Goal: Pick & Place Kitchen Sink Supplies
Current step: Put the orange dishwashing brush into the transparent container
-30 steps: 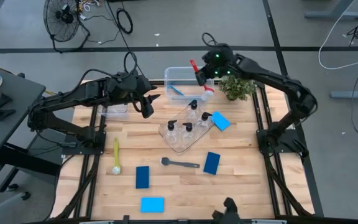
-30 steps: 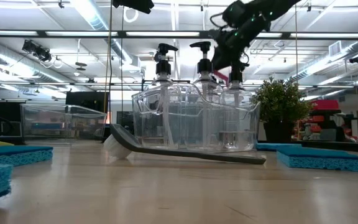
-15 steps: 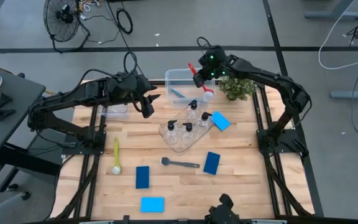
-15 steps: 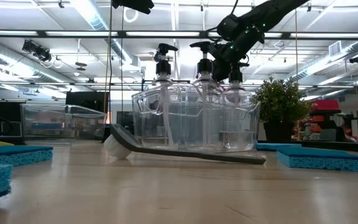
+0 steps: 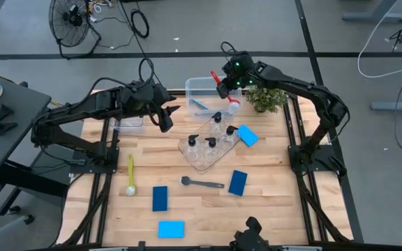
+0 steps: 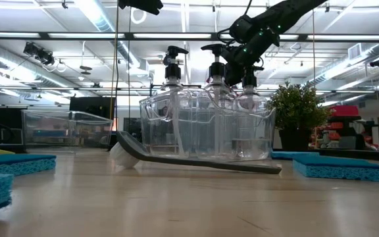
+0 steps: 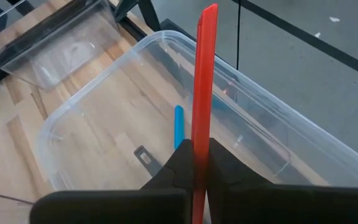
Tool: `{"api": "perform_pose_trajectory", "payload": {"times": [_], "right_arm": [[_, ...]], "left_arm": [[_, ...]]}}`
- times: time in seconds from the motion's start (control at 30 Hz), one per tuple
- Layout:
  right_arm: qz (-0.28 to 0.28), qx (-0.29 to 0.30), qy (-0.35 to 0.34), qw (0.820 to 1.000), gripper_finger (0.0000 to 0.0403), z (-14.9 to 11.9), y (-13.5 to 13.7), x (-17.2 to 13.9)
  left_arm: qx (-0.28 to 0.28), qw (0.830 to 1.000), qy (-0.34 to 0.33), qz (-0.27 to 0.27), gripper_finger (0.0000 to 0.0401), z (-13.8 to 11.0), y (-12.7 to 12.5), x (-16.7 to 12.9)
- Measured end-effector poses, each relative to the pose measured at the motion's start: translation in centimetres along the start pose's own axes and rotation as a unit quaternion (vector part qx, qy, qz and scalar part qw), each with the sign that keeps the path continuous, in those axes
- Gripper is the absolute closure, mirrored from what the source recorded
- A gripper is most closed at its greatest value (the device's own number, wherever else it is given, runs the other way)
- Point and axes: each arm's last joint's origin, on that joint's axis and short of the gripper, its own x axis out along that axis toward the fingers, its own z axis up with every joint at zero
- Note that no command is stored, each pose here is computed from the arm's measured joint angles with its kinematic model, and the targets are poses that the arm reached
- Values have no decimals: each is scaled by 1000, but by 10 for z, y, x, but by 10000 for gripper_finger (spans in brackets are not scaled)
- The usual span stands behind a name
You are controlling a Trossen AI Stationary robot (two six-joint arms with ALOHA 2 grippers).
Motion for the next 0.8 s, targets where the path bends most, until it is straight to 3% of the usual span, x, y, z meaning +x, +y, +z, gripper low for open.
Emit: {"api": "perform_pose_trajectory", "payload": {"times": [0.33, 0.5, 0.8], "right_arm": [[11, -3, 2, 1000, 391, 0, 0, 0], [67, 25, -7, 997, 391, 3, 5, -9], [84, 73, 7, 994, 391, 2, 5, -14]], "left_arm": [[0, 1000, 0, 0, 240, 0, 0, 0], [0, 1000, 0, 0, 240, 0, 0, 0], [0, 1000, 0, 0, 240, 0, 0, 0]]}}
